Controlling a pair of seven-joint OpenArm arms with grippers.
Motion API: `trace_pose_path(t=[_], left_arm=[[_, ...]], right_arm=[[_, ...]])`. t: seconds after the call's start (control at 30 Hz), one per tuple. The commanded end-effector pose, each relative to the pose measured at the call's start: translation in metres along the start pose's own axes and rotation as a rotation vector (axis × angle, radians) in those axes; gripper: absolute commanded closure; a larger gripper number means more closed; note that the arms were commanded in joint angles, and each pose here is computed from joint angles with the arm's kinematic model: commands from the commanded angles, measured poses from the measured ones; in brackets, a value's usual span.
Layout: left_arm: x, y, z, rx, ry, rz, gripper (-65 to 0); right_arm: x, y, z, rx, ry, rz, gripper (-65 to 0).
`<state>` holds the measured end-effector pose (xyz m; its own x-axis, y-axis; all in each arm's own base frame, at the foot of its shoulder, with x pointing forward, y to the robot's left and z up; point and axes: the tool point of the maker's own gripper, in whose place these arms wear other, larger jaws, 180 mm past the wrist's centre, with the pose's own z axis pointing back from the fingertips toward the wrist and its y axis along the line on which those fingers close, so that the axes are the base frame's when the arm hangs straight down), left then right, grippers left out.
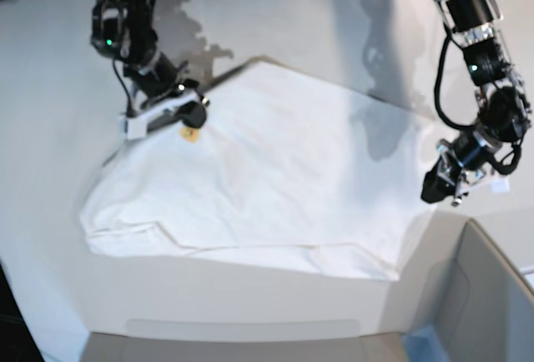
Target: Layout the t-shirt on the table in an organized manner, then fold the t-shirt properly
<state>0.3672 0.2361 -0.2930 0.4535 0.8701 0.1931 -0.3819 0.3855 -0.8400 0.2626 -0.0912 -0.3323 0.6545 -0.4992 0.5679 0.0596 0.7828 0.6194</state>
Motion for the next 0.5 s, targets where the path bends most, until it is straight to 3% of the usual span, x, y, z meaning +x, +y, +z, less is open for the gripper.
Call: trace_pose_path(t=[0.0, 0.1, 0.23, 0.37, 0.47], left_arm=[[0.006, -0.015, 0.004, -0.035, 0.003, -0.008, -15.2], [0.005, -0.015, 0.004, -0.034, 0.004, -0.008, -15.2], [0.005, -0.015, 0.004, -0.034, 0.008, -0.008, -15.2], [0.004, -0.015, 0.004, -0.034, 0.012, -0.008, -15.2], [-0.002, -0.016, 0.000, -0.036, 0.030, -0.010, -15.2]], right_arm=[[0.014, 0.004, 0.015, 0.012, -0.059, 0.020, 0.0], [0.024, -0.013, 0.035, -0.047, -0.105, 0.018, 0.0], [0.049, -0.018, 0.036, -0.056, -0.117, 0.121, 0.0], [0.070, 0.011, 0.008, -0.032, -0.041, 0.188, 0.0], [0.085, 0.010, -0.035, -0.150, -0.007, 0.371, 0.0]])
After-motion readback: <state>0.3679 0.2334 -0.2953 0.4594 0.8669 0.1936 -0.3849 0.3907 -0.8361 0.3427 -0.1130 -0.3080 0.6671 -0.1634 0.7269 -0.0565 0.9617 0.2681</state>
